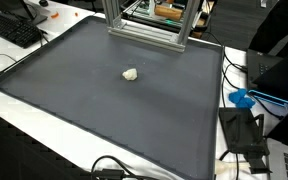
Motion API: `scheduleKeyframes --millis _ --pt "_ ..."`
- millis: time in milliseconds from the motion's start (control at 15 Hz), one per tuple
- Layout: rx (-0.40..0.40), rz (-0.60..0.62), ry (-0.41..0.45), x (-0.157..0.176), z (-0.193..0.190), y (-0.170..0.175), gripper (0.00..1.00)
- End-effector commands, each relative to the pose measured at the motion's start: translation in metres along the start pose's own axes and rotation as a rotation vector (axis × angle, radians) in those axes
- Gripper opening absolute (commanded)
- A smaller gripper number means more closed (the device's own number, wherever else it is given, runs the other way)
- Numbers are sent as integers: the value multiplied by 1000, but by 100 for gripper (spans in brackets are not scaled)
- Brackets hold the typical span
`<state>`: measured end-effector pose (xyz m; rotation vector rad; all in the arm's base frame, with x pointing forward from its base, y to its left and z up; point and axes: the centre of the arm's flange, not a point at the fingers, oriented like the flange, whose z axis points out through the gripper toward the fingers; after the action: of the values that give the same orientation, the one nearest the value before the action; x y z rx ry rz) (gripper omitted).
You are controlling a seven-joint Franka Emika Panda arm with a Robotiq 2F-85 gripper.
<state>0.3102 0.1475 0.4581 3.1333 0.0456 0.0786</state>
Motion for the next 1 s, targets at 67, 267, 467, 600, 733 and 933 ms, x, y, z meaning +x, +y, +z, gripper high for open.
scheduleKeyframes --millis 67,267,467,600,733,933 --pt "-5 9 19 -11 7 2 92" --pt "-7 8 22 -11 5 2 83" --pt "-7 9 29 -11 2 3 79" --pt "-9 9 29 -12 2 2 78" --pt "-11 9 28 -12 1 3 75" --pt "-15 7 28 -12 0 3 45"
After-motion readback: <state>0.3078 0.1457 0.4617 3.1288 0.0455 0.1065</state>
